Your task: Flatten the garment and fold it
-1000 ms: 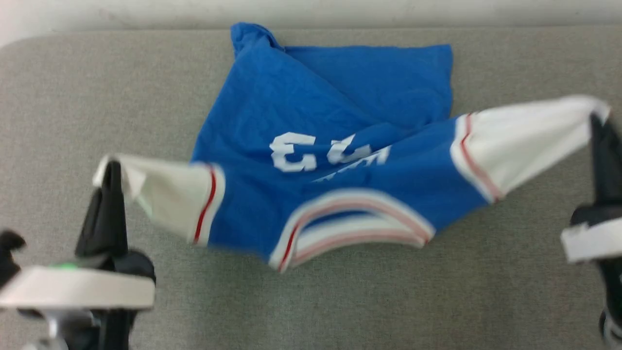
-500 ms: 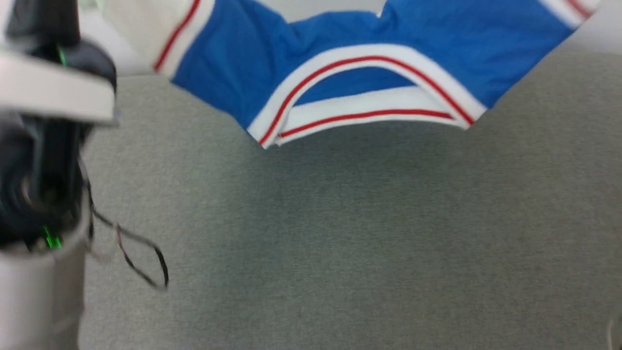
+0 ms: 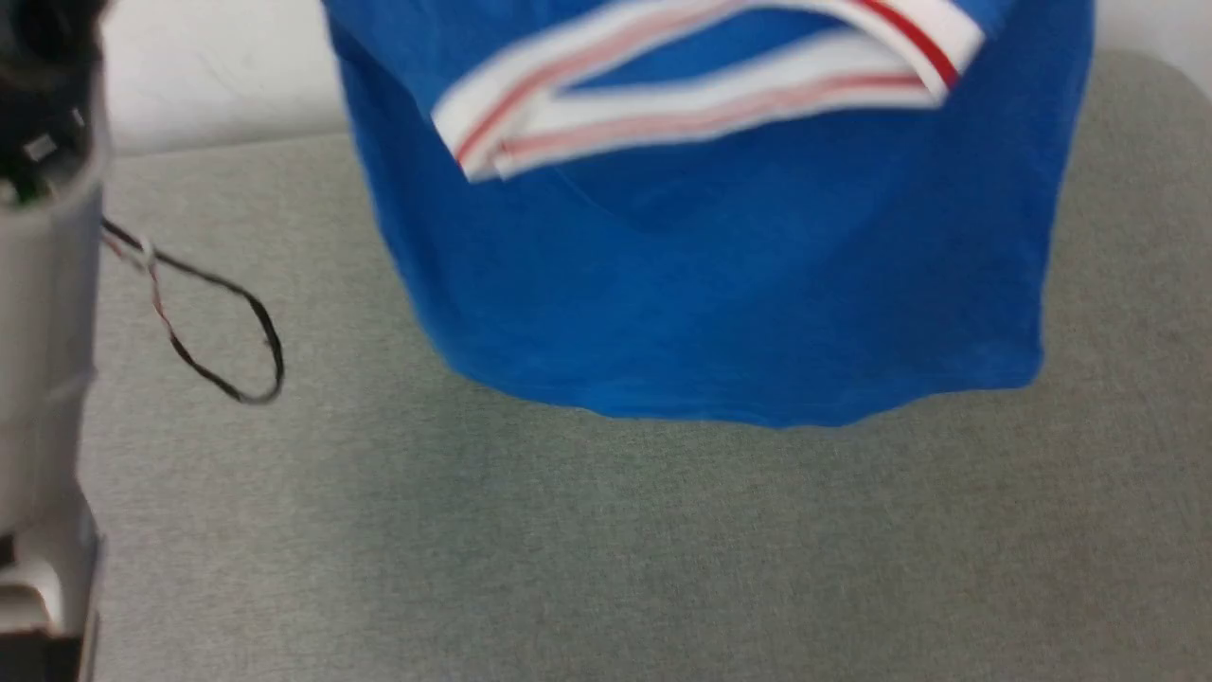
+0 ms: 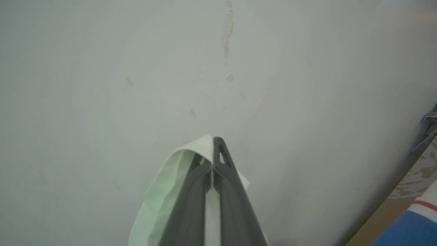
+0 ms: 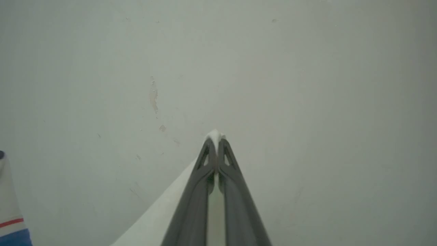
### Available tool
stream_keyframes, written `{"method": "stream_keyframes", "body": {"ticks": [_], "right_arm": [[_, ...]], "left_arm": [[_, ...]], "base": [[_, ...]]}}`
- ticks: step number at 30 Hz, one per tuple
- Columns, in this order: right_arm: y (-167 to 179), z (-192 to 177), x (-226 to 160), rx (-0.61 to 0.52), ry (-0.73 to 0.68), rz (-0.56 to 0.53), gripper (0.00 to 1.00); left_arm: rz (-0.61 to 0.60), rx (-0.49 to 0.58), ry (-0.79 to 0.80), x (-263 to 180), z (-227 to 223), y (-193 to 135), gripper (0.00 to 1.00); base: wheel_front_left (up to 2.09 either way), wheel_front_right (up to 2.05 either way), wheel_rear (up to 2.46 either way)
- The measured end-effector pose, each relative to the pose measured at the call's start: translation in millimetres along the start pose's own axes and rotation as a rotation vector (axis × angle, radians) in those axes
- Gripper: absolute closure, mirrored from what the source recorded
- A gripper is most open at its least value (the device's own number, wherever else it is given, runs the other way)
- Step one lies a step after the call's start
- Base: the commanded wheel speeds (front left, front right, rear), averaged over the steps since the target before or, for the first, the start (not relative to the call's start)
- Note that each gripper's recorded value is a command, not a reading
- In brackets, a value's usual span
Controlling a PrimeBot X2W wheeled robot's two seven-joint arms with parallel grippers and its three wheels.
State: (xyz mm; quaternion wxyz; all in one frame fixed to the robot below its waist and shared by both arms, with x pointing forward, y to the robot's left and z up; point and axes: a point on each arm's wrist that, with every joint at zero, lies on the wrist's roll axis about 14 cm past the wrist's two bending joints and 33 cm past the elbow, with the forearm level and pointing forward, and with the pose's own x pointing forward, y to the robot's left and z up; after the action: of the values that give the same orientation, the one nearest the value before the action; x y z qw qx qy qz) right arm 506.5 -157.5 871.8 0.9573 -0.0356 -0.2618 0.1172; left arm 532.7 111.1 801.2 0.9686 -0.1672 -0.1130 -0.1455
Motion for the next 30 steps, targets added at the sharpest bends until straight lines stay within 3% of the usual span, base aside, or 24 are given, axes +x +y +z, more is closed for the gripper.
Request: {"method": "stream_keyframes", "body": {"ticks": [9,16,25,30], "right_arm": [[-28.2,-64.8,37.9,-0.074,0.103,-0.072,1.00],[-47.0,-119.2,67.2,-0.134,0.120,-0.109,1.00],[-54.8,-204.7,72.1,-0.148,0.213,-0.101,1.00],[-48.8,-256.2,55.4,-0.102,0.295,-0.073,1.00]], "left_arm": [[0.146,0.078,-0.075,64.7,-13.2,36.9,1.00],[0.186,0.021,-0.188,107.0,-31.3,60.8,1.00],[0.182,-0.068,-0.146,128.7,-106.8,101.6,1.00],[0.182,-0.111,-0.031,116.7,-161.8,120.7,1.00]], "base": [[0.00,0.00,0.00],[0.00,0.00,0.00],[0.00,0.00,0.00],[0.00,0.00,0.00]]}}
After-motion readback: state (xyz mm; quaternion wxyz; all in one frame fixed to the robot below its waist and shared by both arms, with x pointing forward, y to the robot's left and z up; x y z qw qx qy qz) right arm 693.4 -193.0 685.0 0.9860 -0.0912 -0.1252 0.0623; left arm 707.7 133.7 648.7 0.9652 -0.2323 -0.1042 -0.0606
